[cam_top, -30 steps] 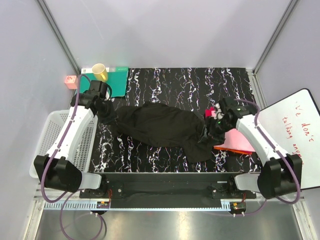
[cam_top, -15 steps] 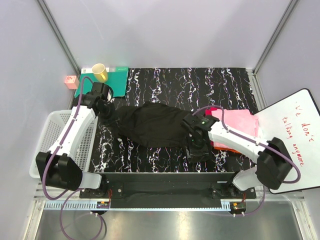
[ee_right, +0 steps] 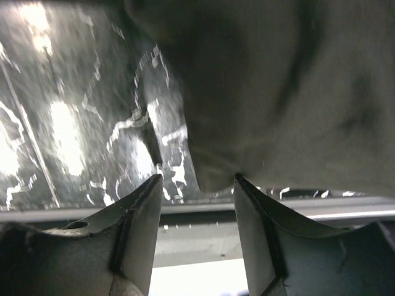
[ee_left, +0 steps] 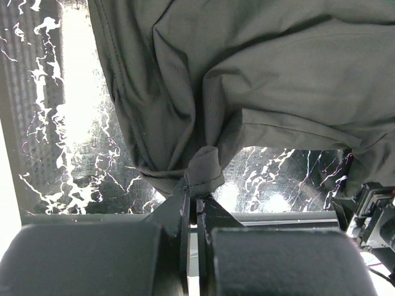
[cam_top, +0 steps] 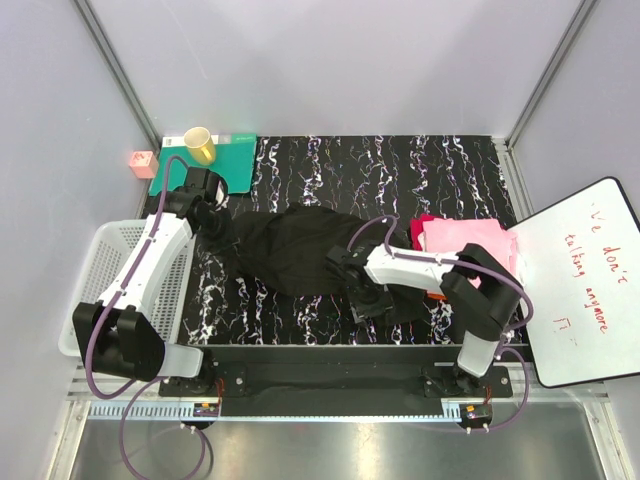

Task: Fold and stack the t-shirts
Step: Flatten the tshirt out

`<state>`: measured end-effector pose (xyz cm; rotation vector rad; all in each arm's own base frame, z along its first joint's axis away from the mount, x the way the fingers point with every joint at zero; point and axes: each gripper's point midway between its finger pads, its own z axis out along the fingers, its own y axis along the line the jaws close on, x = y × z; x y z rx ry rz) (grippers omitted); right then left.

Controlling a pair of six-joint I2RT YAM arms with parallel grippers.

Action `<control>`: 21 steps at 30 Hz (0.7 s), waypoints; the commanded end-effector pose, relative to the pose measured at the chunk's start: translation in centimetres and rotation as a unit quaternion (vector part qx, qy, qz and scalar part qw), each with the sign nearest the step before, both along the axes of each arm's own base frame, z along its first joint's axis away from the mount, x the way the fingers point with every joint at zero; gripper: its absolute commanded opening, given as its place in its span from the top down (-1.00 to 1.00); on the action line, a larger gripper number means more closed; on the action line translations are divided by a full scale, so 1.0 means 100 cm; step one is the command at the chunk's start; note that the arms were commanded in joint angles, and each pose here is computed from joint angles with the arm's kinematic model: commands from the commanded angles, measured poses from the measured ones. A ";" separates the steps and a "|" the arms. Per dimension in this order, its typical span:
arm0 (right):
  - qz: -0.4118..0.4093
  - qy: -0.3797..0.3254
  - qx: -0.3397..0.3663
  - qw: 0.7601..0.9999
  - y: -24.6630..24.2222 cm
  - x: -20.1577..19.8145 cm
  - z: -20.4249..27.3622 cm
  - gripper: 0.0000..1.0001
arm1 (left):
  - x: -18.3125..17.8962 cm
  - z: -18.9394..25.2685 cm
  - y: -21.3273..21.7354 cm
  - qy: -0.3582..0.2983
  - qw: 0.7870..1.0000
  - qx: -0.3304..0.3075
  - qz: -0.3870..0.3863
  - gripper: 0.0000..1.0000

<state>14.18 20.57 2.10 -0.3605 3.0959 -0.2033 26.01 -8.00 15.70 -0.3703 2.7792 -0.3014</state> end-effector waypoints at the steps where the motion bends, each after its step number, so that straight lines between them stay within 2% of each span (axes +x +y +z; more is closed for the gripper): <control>1: 0.014 -0.040 -0.028 0.999 0.004 0.022 -0.009 -0.13 | 0.006 0.003 -0.005 -0.017 1.000 -0.014 -0.010 1.00; 7: 0.028 -0.062 -0.093 0.993 -0.012 0.036 -0.015 -0.10 | 0.007 0.005 -0.005 -0.019 1.000 -0.015 -0.011 1.00; 12: 0.032 -0.062 -0.185 0.980 -0.038 0.039 -0.019 0.00 | 0.009 0.007 -0.004 -0.022 1.000 -0.011 -0.009 1.00; 13: 0.034 -0.063 -0.198 0.978 -0.042 0.040 -0.018 0.26 | 0.009 0.008 -0.003 -0.025 1.000 -0.010 -0.009 1.00; 15: 0.037 -0.068 -0.221 0.972 -0.050 0.041 -0.017 0.57 | 0.010 0.009 -0.003 -0.027 1.000 -0.008 -0.007 1.00; 16: 0.038 -0.070 -0.221 0.972 -0.049 0.042 -0.017 0.89 | 0.011 0.010 -0.002 -0.028 1.000 -0.007 -0.008 1.00; 17: 0.037 -0.070 -0.223 0.972 -0.050 0.043 -0.015 1.00 | 0.012 0.012 -0.002 -0.032 0.999 -0.007 -0.009 1.00; 21: 0.036 -0.098 -0.196 0.975 -0.040 0.053 0.011 1.00 | 0.020 0.024 0.001 -0.048 0.999 0.003 -0.008 1.00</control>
